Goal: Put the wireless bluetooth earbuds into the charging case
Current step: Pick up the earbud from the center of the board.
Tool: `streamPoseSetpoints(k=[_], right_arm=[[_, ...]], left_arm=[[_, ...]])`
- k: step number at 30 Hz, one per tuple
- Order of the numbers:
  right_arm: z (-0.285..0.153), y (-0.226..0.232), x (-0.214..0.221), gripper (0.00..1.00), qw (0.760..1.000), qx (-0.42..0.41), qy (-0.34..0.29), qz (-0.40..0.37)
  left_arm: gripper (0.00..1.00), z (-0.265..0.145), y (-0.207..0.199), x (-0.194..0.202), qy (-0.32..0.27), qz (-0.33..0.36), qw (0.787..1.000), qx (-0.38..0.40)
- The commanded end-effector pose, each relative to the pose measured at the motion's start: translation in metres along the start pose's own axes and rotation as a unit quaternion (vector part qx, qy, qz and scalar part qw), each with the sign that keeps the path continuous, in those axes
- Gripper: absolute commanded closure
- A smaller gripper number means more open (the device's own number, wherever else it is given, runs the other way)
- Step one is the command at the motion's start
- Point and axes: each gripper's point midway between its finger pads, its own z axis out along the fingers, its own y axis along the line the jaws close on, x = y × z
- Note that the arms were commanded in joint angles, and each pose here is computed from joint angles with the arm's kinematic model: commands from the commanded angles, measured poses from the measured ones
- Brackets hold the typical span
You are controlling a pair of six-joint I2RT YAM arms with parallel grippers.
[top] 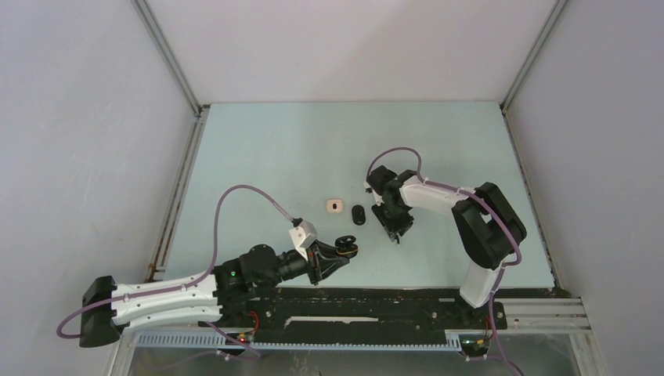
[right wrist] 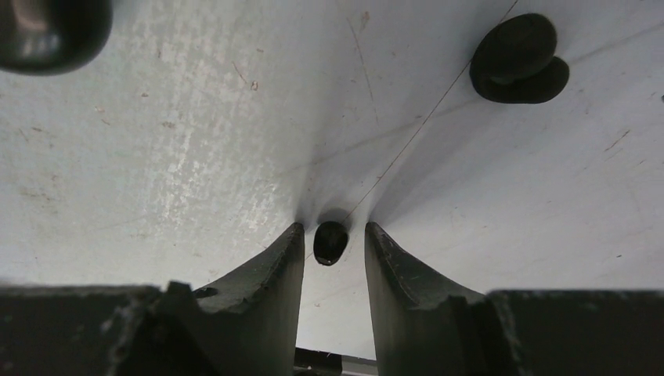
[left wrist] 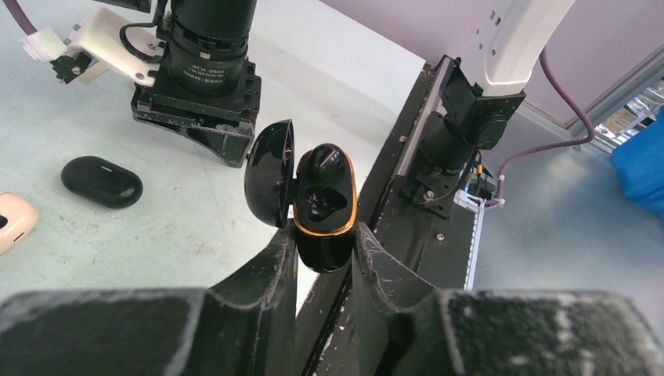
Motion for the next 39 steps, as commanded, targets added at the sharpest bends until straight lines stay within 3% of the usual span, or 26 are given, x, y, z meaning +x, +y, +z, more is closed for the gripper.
streamPoseSetpoints(k=[1, 27, 39], right_arm=[[0.000, -0.003, -0.016, 0.63, 1.000, 0.018, -0.014, 0.010], [-0.001, 0.007, -0.008, 0.67, 1.000, 0.000, 0.002, 0.009], [0.002, 0.006, -0.005, 0.74, 1.000, 0.000, 0.006, 0.005]], left_arm=[[1.00, -0.001, -0.003, -0.009, -0.023, 0.003, 1.000, 0.005], [1.00, 0.000, -0.003, -0.004, -0.018, 0.002, 1.000, 0.008], [1.00, 0.002, -0.004, -0.004, -0.016, 0.008, 1.000, 0.012]])
